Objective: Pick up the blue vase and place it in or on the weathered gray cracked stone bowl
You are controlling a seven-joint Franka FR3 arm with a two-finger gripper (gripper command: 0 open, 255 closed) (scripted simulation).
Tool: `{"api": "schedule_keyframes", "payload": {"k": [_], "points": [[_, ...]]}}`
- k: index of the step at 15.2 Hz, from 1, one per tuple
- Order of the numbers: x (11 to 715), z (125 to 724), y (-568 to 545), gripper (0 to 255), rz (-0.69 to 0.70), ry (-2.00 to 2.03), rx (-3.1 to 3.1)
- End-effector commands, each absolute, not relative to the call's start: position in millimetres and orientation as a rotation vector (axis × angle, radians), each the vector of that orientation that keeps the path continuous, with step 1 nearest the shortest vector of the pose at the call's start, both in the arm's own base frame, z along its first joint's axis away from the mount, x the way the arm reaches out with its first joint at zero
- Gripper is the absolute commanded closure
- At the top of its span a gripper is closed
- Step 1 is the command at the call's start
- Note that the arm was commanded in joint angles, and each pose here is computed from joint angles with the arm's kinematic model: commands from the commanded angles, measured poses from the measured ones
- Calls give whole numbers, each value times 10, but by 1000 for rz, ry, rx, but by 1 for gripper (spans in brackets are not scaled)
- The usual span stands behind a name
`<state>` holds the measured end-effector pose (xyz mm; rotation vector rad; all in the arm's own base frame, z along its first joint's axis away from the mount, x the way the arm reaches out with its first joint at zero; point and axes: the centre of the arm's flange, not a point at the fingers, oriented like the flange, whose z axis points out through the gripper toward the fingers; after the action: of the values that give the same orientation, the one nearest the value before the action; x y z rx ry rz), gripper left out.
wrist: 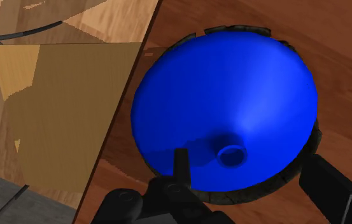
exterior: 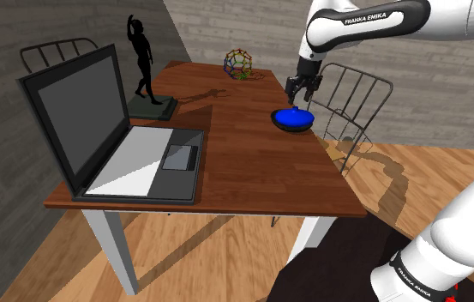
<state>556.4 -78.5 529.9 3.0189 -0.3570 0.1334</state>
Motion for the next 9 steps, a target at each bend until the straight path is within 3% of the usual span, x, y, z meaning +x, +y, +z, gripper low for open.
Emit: {"api": "schedule_keyframes", "payload": {"k": [1,4,9], "points": [[5564,5299,-785,0,134,-357,3019],[5564,5299,-785,0,134,-357,3019],[5526,5795,-731,0,134,-357,3019]]}}
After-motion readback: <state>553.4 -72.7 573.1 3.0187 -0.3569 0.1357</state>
